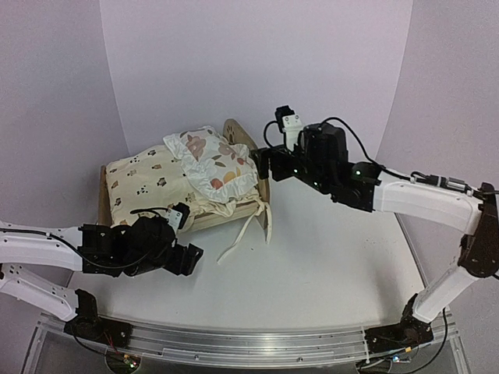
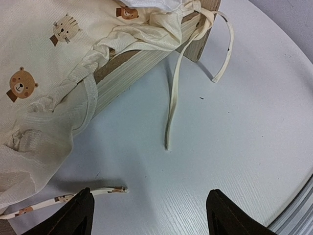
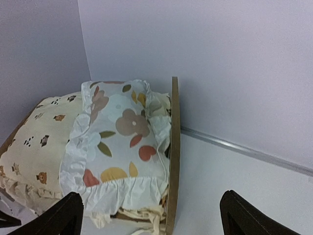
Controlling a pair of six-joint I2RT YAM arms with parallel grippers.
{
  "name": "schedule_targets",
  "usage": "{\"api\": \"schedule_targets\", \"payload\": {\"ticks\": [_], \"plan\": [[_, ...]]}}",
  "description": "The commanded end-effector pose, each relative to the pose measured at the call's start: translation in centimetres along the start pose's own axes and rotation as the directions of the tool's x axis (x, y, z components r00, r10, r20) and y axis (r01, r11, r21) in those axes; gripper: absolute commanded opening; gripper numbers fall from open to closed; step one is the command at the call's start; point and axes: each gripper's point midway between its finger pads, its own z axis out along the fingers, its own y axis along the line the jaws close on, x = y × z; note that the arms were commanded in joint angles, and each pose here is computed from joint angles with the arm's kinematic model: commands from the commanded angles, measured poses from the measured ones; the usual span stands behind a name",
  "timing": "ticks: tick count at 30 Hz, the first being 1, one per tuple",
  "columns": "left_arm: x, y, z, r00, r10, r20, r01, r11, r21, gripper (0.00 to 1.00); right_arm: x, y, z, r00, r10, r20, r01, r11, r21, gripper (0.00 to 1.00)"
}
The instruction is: Set up the pet bed
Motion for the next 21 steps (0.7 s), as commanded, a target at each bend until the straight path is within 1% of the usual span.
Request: {"api": "schedule_targets", "payload": {"ticks": [1, 7, 11, 15, 18, 20, 21], "plan": [[-1.1, -0.1, -0.5, 1.000, 0.003, 0.015, -0.002, 1.000, -0.008, 0.80, 5.9, -1.4, -3.4, 0.983, 0.139, -0.116, -0.141, 0.990, -0.008, 0.98], [-0.6, 0.5, -0.9, 1.000, 0.007, 0.013, -0.007, 1.000, -0.017, 0.80, 13.0, -4.6, -8.0, 0.958, 0.192, -0.215, -0.180, 0.981, 0.073, 0.98], [-0.1, 0.7, -0.7, 1.000, 0.016, 0.003, -0.016, 1.000, -0.019, 0.80, 16.7, -6.7, -10.5, 0.947, 0.214, -0.238, -0.188, 0.974, 0.130, 0.98], [0.3, 0.7, -0.3, 1.000, 0.029, 0.001, -0.029, 0.999, -0.022, 0.81, 19.4, -8.0, -12.1, 0.937, 0.216, -0.275, -0.175, 0.970, 0.166, 0.98], [0.8, 0.7, 0.1, 0.999, 0.038, -0.008, -0.038, 0.999, -0.025, 0.81, 21.0, -8.5, -13.0, 0.927, 0.236, -0.291, -0.190, 0.965, 0.178, 0.98], [1.3, 0.7, 0.5, 0.999, 0.045, -0.016, -0.046, 0.999, -0.026, 0.83, 21.3, -8.6, -13.4, 0.924, 0.248, -0.291, -0.202, 0.963, 0.182, 0.98], [1.6, 0.7, 0.8, 0.999, 0.048, -0.023, -0.049, 0.998, -0.033, 0.86, 21.5, -8.6, -13.6, 0.922, 0.253, -0.294, -0.208, 0.962, 0.177, 0.98]]}}
